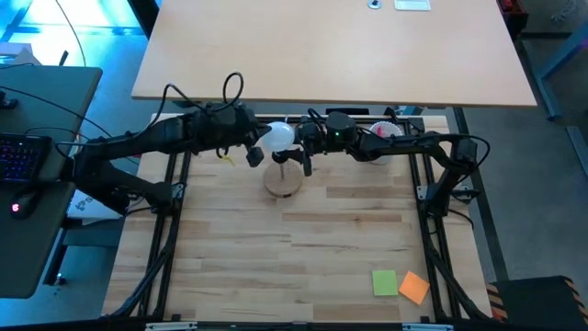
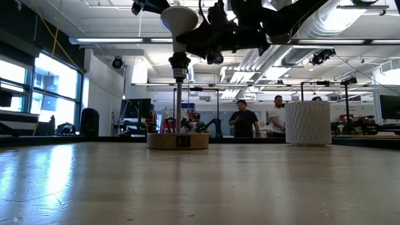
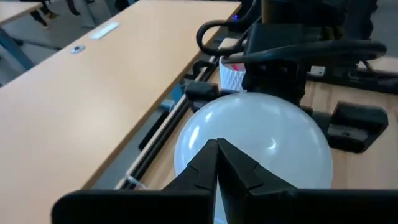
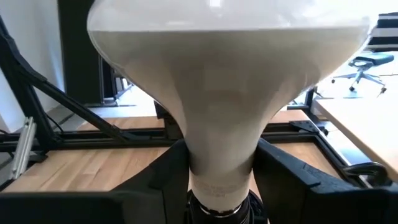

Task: Screw lightbulb
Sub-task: Insert the lightbulb into the brown lamp

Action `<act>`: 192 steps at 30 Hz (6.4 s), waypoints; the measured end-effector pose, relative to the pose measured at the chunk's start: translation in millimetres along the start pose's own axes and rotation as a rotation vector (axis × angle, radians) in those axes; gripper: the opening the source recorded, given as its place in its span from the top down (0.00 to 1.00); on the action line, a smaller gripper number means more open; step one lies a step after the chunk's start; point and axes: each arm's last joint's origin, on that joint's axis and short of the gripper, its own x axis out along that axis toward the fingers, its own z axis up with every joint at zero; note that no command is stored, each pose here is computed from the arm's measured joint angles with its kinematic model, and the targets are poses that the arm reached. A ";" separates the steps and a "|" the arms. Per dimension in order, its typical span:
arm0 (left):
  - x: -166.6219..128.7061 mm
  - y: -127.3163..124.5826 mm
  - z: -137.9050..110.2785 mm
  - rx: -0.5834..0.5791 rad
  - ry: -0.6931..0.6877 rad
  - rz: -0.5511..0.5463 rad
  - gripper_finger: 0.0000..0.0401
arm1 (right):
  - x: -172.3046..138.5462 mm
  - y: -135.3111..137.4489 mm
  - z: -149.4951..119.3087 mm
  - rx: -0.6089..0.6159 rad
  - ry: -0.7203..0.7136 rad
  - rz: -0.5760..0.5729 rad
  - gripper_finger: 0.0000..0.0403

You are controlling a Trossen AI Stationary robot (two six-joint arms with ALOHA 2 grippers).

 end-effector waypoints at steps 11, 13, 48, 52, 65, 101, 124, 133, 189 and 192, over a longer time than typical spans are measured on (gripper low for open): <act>-1.0 -1.4 -1.8 -0.013 0.014 -0.007 0.99 | 0.4 0.8 0.7 -0.029 -0.014 0.006 0.59; -0.8 -1.5 -1.9 -0.013 0.014 -0.007 0.99 | 0.4 1.0 -1.8 -0.023 0.004 0.008 0.57; -6.6 -9.3 4.6 0.015 -0.065 -0.034 0.99 | -22.7 6.5 19.3 -0.149 0.090 -0.068 0.48; -6.7 -9.3 5.0 0.014 -0.069 -0.034 0.99 | -27.7 8.6 22.8 -0.142 0.108 -0.067 0.48; -6.9 -8.6 5.3 0.013 -0.071 -0.008 0.99 | -28.8 8.7 19.9 -0.123 0.149 -0.099 0.48; -12.7 -5.9 8.4 0.021 -0.108 0.018 0.99 | -28.8 15.1 25.4 -0.108 0.126 -0.137 0.48; -58.8 -10.0 -0.4 0.096 -0.149 0.232 1.00 | -67.4 -5.5 31.0 -0.160 0.345 -0.497 0.48; -31.2 -49.7 -104.3 -0.068 -0.179 0.182 1.00 | -107.4 -36.8 -29.0 0.058 -0.007 -0.371 0.48; -16.2 -53.5 -96.7 -0.031 -0.594 0.174 1.00 | -60.0 13.1 41.5 -0.012 -0.185 -0.290 0.96; -10.1 -49.5 -96.8 -0.037 -0.583 0.200 1.00 | -58.6 16.7 42.0 -0.016 -0.190 -0.247 0.96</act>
